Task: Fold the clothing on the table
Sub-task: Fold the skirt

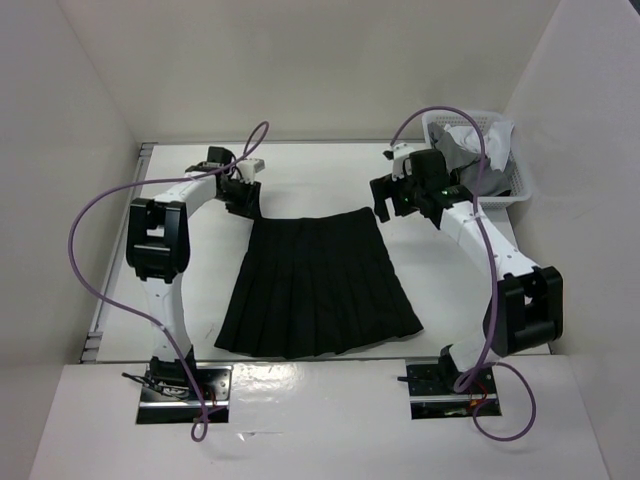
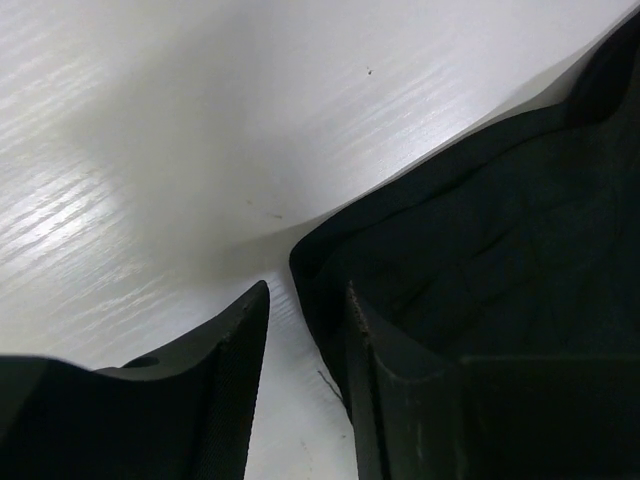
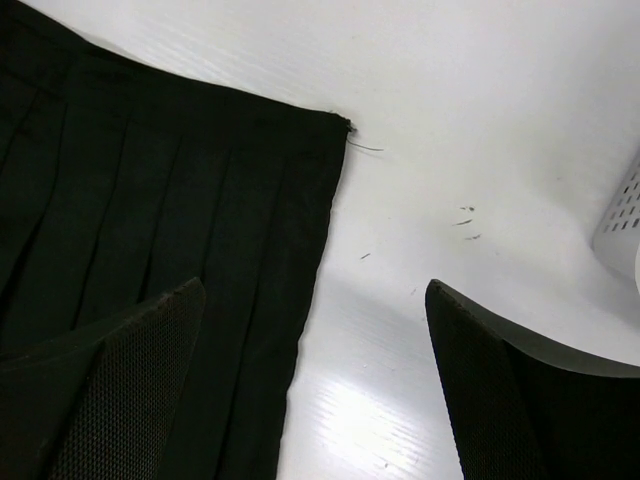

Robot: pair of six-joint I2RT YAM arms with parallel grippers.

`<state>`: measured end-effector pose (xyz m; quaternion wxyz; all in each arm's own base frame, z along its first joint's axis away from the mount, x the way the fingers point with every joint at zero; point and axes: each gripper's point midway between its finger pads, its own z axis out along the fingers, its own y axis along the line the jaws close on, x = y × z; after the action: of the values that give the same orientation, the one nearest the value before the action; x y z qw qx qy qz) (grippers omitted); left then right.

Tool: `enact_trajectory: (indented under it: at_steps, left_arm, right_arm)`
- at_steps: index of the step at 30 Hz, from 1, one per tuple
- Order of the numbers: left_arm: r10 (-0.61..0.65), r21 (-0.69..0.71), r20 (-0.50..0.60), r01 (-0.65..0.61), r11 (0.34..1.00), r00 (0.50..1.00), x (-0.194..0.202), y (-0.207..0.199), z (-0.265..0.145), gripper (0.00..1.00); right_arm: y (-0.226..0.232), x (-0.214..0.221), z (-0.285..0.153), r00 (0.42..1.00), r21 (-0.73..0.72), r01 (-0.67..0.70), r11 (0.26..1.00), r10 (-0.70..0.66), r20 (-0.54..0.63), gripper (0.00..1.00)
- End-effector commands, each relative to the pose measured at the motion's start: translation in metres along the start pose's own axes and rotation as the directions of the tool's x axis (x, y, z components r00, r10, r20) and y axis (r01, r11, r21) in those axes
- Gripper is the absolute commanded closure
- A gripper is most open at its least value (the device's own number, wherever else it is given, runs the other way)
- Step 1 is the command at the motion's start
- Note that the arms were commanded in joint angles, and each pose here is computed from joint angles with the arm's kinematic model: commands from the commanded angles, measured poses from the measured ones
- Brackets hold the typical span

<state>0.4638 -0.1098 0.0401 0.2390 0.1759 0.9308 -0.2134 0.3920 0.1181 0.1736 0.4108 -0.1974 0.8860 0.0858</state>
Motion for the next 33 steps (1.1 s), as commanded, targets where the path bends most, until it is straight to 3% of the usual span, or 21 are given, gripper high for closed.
enact_trajectory:
  at_steps: [1,3,5,10,13,22,33]
  left_arm:
    - [0.013,0.056,0.007,-0.013,0.998,1.0,-0.004,-0.007,0.004,0.58]
    - [0.008,0.058,-0.004,-0.007,0.998,1.0,0.001,-0.007,0.006,0.64]
    - [0.004,0.049,-0.014,-0.003,0.999,1.0,0.005,-0.006,0.007,0.78]
    - [0.008,0.047,-0.005,-0.008,0.999,1.0,0.005,-0.006,0.007,1.0]
    - [0.008,0.047,-0.005,-0.008,0.999,1.0,0.005,-0.006,0.007,1.0]
    - [0.025,0.052,-0.007,-0.025,0.998,1.0,0.006,-0.01,0.007,1.0]
    - [0.034,0.057,-0.03,-0.032,0.998,0.999,0.016,-0.01,0.009,1.0]
  right_arm:
    - [-0.011,-0.012,0.006,0.999,0.012,0.017,1.0,-0.017,0.035,0.06]
    - [-0.016,-0.008,0.016,1.0,-0.002,0.001,1.0,-0.001,0.021,0.06]
    - [-0.028,-0.016,0.023,0.999,-0.006,-0.005,1.0,0.005,0.032,0.06]
    - [-0.038,-0.001,0.074,0.999,-0.121,-0.032,0.992,0.027,-0.037,0.14]
    - [-0.045,0.005,0.1,0.996,-0.205,-0.065,0.977,0.052,-0.066,0.22]
    - [-0.029,0.005,0.145,0.994,-0.381,-0.096,0.92,0.065,-0.093,0.31]
    - [-0.018,0.036,0.165,0.983,-0.424,-0.138,0.895,0.071,-0.17,0.39]
